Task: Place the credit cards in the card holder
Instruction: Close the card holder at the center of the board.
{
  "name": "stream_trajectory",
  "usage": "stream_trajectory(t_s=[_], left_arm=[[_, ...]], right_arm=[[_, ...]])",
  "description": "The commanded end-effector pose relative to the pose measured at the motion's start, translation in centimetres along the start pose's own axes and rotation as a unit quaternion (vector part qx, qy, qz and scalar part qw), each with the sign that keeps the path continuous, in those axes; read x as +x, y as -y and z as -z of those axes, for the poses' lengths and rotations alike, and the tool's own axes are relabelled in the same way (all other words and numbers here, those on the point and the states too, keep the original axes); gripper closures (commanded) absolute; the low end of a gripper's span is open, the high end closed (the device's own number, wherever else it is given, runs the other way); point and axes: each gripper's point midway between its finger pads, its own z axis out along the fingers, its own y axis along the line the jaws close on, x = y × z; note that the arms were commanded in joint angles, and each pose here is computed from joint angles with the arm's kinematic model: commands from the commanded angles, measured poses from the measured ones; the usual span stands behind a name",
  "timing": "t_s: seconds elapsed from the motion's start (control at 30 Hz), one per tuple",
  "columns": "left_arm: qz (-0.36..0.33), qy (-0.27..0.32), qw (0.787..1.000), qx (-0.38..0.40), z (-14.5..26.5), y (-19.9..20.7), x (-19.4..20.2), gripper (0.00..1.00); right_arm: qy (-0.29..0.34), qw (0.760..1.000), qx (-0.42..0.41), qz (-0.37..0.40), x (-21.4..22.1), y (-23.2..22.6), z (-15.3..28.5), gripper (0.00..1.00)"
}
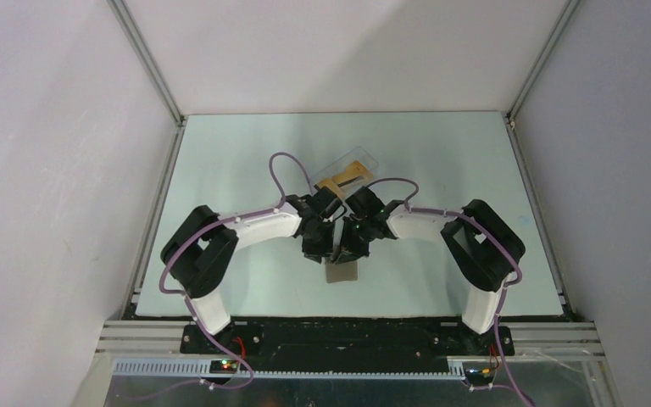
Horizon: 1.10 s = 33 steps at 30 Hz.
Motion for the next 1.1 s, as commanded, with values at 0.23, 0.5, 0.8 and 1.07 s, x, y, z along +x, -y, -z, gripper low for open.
stream_trajectory(t_s=[0.23,0.5,0.8,1.07], left_arm=[[0.001,0.023,0.999,0.027,0.5,1.2,-0.9,0.65],[0.004,0.023,1.000,0.021,0.3,1.0,-0.9,0.65],[0.002,0.037,0.998,0.059,1.9,2.7,-1.9,0.63],[0.018,0.026,0.995,0.097,1.7,3.3,-1.9,0.62]], right_arm=[[0.012,0.999,0.031,0.014,0.4,2.3,-0.2,0.79],[0.035,0.999,-0.011,0.017,-0.6,0.4,4.3,0.48],[0.049,0.998,0.018,0.024,-1.0,2.3,6.7,0.34],[0.014,1.000,-0.017,-0.020,-0.8,5.4,5.6,0.32]])
